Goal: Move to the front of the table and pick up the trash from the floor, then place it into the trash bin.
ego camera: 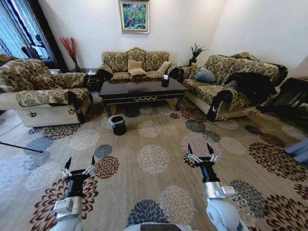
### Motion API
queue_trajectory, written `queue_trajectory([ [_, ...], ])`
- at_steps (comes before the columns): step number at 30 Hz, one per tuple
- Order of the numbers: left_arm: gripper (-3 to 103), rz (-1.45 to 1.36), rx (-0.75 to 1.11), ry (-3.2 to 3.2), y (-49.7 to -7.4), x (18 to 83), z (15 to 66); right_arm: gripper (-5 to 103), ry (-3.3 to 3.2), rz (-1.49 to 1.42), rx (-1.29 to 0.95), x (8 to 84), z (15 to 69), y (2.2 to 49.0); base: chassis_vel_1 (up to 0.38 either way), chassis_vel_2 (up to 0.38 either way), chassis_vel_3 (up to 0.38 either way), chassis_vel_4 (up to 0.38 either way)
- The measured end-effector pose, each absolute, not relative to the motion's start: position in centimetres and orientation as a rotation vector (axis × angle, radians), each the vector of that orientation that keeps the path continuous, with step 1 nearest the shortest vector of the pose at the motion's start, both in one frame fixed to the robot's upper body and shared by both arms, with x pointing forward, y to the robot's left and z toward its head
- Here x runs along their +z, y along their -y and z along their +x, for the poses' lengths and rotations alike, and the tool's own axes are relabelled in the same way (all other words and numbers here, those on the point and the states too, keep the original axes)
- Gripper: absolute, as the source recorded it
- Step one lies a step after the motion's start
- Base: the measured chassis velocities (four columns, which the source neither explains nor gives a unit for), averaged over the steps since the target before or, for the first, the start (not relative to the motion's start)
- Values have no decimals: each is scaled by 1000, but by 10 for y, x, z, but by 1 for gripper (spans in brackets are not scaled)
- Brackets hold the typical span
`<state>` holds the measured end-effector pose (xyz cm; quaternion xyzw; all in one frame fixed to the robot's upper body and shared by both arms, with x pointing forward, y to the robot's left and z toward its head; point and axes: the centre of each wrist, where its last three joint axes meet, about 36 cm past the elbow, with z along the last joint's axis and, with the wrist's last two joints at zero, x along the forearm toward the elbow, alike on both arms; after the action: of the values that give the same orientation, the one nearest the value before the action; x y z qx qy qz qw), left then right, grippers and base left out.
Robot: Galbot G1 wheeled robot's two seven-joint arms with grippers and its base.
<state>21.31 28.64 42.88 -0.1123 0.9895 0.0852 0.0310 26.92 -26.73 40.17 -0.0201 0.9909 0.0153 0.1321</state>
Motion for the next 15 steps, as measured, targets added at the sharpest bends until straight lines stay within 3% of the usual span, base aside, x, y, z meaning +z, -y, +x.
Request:
queue_trajectory([
  [15, 100, -346, 263, -3049, -286, 429, 213, 100, -2876, -58, 44, 402, 269, 267, 0, 0, 0, 0],
])
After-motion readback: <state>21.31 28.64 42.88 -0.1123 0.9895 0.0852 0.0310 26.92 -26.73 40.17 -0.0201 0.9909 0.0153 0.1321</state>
